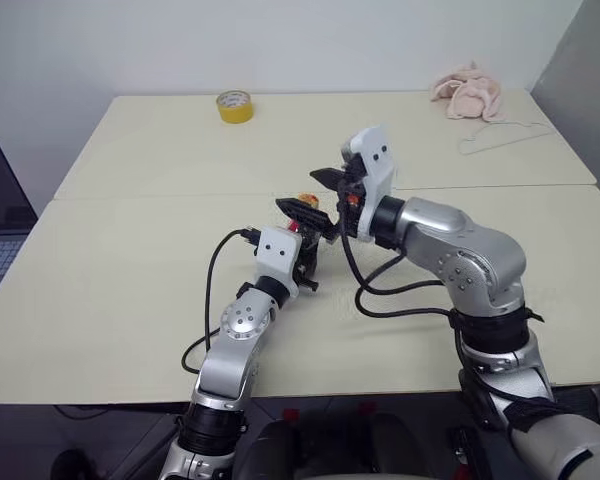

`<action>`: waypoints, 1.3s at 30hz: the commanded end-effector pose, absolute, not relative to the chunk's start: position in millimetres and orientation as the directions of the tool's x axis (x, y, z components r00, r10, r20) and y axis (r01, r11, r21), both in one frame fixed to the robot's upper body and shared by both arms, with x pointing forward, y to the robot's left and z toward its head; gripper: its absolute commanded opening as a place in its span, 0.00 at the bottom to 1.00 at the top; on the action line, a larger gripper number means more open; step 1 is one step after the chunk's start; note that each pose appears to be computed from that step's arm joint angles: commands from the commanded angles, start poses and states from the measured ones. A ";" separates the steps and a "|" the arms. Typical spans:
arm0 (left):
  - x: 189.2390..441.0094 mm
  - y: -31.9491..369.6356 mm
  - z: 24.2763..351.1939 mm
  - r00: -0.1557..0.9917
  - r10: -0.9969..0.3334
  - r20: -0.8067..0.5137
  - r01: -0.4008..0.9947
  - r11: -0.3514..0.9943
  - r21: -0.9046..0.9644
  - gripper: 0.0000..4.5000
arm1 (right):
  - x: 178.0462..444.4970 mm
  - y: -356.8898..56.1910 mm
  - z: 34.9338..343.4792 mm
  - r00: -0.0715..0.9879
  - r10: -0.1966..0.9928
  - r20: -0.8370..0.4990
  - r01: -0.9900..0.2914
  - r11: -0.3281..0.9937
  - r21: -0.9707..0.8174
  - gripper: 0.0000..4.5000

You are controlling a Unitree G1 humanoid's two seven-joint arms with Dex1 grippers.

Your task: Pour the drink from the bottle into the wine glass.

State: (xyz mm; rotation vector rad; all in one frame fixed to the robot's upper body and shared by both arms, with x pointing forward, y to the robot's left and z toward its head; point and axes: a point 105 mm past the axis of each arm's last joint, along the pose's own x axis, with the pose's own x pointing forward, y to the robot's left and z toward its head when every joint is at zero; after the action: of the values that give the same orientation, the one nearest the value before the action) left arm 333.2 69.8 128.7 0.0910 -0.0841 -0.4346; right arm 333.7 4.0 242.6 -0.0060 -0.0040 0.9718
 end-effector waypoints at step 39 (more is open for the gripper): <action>327.7 67.8 153.5 0.890 -0.426 0.162 0.408 0.903 0.133 0.23 | 357.9 -31.2 234.4 0.696 0.718 0.006 -0.714 0.692 0.101 1.00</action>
State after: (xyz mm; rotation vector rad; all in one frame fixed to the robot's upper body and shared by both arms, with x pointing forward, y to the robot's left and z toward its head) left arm 331.0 63.3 127.2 0.0985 -0.0832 -0.4530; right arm 353.9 -12.3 223.6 0.0915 0.0810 0.8706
